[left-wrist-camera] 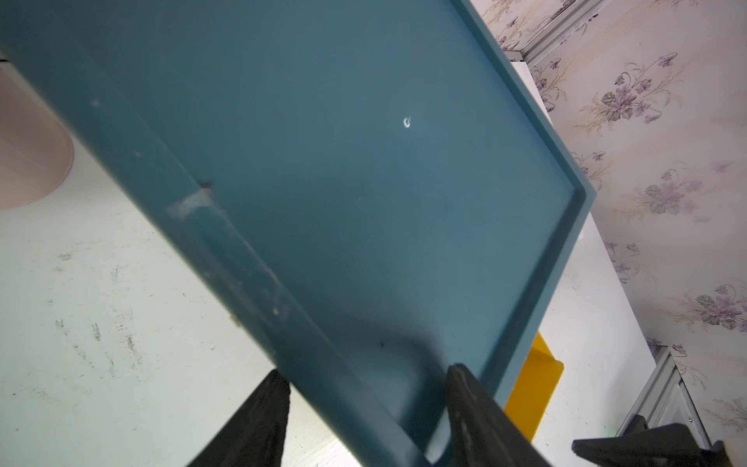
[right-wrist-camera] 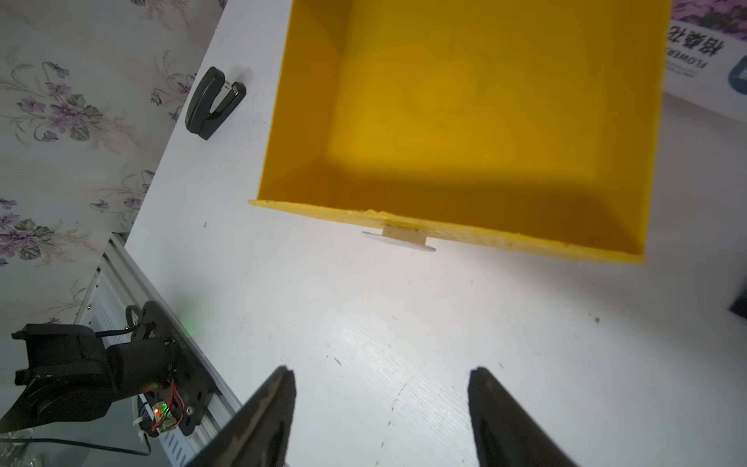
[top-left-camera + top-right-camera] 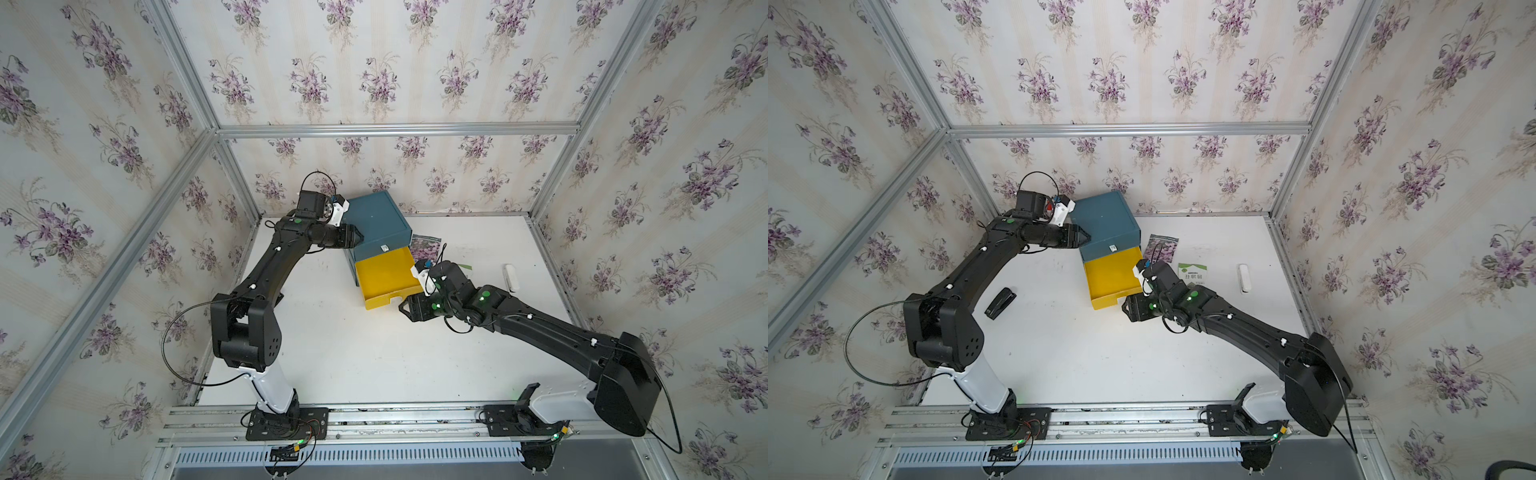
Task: Take the seed bags out of the drawer
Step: Close the drawer in the storage box.
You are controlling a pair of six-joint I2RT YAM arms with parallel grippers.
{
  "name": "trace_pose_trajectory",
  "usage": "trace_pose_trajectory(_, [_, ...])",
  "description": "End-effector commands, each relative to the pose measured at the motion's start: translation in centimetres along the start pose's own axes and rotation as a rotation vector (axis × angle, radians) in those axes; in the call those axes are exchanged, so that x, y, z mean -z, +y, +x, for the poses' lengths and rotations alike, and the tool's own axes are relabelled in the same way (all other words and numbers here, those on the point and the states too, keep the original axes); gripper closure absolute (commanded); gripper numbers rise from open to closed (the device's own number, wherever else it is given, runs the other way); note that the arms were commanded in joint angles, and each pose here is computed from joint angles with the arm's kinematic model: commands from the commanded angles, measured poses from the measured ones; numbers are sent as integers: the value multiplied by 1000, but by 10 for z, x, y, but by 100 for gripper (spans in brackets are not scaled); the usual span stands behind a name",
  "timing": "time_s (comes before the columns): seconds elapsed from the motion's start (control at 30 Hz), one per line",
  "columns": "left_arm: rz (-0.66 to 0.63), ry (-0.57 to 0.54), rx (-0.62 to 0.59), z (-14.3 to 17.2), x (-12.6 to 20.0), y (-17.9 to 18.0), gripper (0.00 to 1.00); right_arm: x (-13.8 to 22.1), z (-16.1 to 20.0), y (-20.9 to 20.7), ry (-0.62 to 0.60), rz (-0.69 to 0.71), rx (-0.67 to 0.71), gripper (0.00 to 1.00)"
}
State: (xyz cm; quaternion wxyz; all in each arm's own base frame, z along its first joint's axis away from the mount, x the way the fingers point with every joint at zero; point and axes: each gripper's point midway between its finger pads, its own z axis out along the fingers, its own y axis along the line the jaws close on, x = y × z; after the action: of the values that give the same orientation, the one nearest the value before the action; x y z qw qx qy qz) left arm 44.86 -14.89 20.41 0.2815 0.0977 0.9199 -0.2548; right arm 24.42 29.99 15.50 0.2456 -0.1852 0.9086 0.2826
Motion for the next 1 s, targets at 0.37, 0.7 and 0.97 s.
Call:
trace_pose_trajectory(0.37, [-169,318,53,78,-5,36,36,-46,-3,1,-118,25,22,46])
trace_pose_trajectory(0.7, [-167,319,49,77,-3,36,36,-56,-21,-6,-195,79,37,55])
trace_pose_trajectory(0.97, [-161,324,53,79,-3,36,36,-60,-37,-9,-236,112,65,57])
